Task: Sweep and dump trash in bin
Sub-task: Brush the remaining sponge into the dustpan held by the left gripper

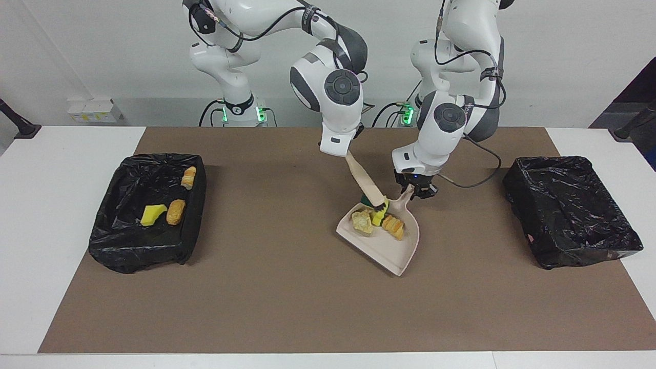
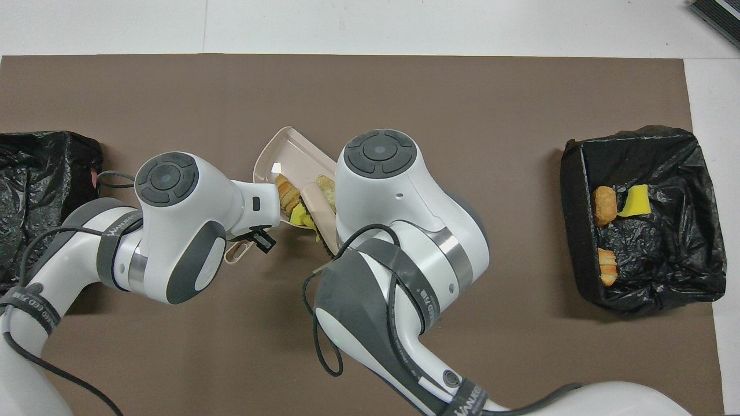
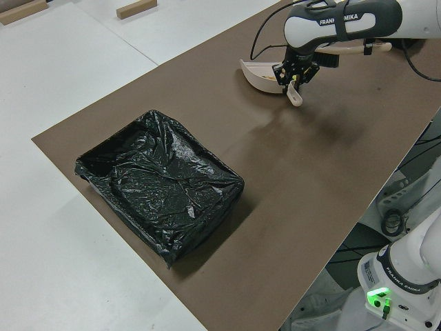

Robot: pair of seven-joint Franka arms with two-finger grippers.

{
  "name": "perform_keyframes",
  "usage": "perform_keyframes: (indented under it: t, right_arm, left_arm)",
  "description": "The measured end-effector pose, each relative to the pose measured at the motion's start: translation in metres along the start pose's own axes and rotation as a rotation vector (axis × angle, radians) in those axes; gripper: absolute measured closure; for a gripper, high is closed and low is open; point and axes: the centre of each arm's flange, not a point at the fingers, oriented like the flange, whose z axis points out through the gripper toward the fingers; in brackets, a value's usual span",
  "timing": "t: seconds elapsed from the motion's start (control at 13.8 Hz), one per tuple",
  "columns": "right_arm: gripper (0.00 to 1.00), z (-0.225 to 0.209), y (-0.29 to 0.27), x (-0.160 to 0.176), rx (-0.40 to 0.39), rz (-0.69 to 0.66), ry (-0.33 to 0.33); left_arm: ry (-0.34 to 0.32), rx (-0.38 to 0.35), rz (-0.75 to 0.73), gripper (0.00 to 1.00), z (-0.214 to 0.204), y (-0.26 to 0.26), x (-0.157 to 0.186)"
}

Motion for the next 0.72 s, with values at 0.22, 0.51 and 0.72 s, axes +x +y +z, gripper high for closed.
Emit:
perform_keyframes:
  t: [0.22, 0.51, 0.72]
  right_arm:
    - [0.74, 0.002, -0.002, -0.001, -0.002, -0.003, -0.001]
    - [0.74, -0.025, -0.006, -0.004, 0.005, -0.009, 0.061]
    - [0.74, -0.049, -0.013, 0.000, 0.057, -0.014, 0.169]
  left_arm:
    - [0.000, -0.002, -0.002, 0.69, 0.000, -0.001, 0.000]
    - [0.001, -0.002, -0.003, 0.69, 0.000, -0.001, 0.000]
    - [0.001, -0.002, -0.003, 0.69, 0.000, -0.001, 0.000]
